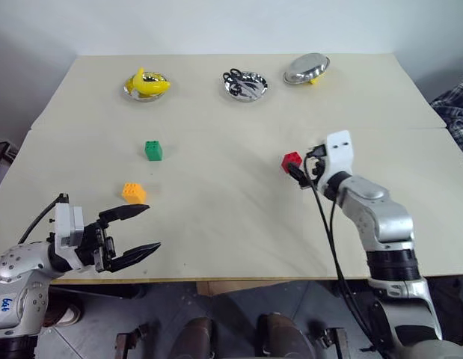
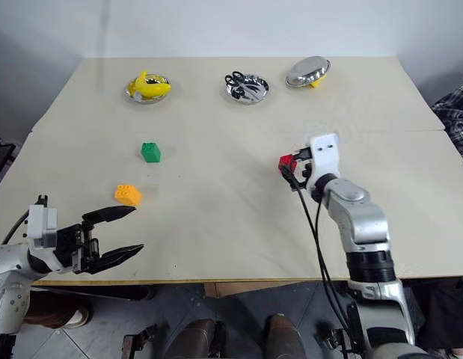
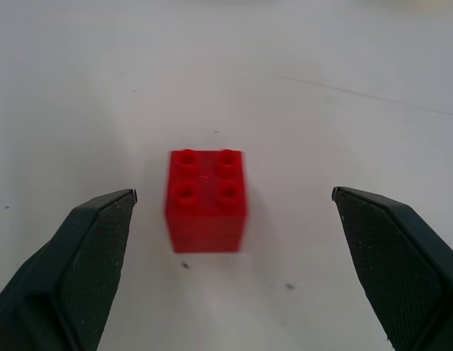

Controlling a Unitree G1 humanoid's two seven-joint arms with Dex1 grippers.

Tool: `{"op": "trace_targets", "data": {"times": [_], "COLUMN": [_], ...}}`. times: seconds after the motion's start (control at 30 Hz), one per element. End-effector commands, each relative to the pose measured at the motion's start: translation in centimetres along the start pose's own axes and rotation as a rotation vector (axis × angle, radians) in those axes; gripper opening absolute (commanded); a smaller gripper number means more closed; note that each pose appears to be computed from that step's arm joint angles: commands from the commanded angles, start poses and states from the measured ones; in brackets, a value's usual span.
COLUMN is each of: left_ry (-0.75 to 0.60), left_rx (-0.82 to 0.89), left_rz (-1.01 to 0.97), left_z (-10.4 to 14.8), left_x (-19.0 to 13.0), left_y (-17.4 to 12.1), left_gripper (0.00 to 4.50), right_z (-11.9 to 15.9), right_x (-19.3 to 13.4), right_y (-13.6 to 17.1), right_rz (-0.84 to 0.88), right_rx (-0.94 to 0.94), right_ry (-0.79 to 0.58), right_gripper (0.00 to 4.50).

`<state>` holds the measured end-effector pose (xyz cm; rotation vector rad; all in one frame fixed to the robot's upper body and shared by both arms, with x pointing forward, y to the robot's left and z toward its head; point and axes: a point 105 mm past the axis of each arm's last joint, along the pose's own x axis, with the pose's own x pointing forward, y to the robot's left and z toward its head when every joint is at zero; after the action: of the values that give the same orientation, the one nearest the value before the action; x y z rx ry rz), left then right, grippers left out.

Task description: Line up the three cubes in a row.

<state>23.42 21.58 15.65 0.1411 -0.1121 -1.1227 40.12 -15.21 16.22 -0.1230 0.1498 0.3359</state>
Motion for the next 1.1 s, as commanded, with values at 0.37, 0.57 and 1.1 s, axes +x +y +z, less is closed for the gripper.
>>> {"op": "trace_targets", "data": {"times": [0.37, 0.57, 1.1], "left_ry": [-0.019, -0.016, 0.128], "left_rx": [0.056, 0.051, 0.042], "left_rz": [0.001, -0.003, -0.052], "left_z": [0.8, 0.7, -2.1], "left_x": [0.7, 0.8, -2.6], "left_y": [-0.3, -0.4, -0.7], "left_gripper": [4.5, 4.5, 4.5], "right_z": [1.5, 2.4, -1.3], "right_x": [1.9, 0.6, -7.7], "right_y": [-0.1, 1.5, 4.5], "right_rz": [-0.036, 0.191, 1.131], "right_rx": [-0.009, -0.049, -0.571], "right_ry": [-0.071, -0.091, -0.148], "right_gripper": [2.19, 1.48, 1.48]}}
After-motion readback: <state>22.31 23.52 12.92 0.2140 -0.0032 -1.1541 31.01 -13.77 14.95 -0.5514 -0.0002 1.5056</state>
